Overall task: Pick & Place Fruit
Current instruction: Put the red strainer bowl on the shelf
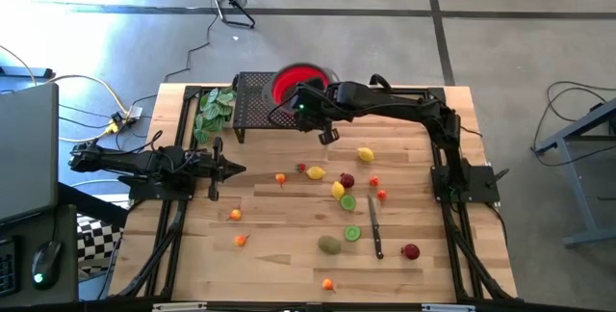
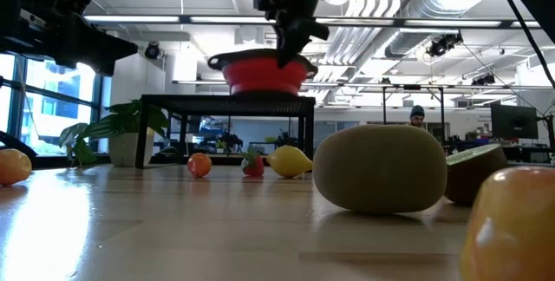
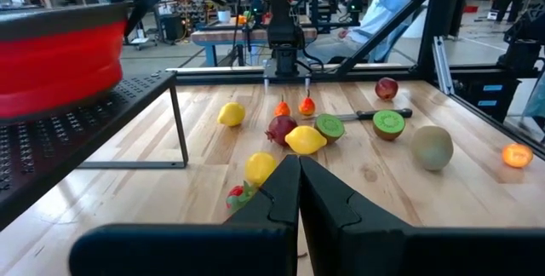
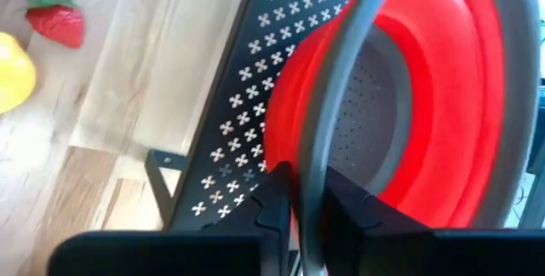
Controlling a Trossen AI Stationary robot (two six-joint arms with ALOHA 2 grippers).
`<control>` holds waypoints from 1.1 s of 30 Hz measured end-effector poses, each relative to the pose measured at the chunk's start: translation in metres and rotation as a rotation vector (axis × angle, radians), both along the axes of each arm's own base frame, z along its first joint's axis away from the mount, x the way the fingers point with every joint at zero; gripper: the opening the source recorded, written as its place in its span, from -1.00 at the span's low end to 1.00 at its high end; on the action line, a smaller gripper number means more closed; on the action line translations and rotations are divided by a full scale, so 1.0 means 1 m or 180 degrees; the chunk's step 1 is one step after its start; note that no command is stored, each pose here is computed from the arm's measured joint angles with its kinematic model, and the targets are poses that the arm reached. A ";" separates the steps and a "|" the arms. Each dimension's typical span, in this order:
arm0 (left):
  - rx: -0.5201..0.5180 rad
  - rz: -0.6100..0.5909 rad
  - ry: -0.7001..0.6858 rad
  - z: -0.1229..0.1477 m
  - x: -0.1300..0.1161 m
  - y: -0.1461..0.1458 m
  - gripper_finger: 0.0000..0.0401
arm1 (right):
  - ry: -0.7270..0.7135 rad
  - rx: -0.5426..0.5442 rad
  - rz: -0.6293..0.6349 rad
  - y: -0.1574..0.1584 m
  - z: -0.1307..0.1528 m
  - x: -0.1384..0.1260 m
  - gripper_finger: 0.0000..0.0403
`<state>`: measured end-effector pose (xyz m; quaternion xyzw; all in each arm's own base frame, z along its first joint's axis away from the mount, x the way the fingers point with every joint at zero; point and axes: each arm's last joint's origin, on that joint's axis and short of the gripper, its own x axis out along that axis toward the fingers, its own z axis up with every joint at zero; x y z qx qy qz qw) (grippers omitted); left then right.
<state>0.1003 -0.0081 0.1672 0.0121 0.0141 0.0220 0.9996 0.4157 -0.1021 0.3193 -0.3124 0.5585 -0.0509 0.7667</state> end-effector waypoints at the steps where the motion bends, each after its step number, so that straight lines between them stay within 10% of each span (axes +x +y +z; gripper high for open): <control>1: 0.0001 -0.0001 0.0000 0.000 0.000 0.000 -0.98 | -0.0024 -0.0007 -0.0001 0.000 0.000 0.001 -0.77; 21: 0.0003 0.0007 0.0005 0.000 0.000 0.000 -0.98 | 0.0256 -0.0157 0.0081 0.023 -0.002 -0.001 0.11; 33: 0.0002 0.0007 0.0005 0.000 0.000 0.000 -0.98 | 0.0172 -0.0507 -0.0101 0.039 0.016 -0.011 0.17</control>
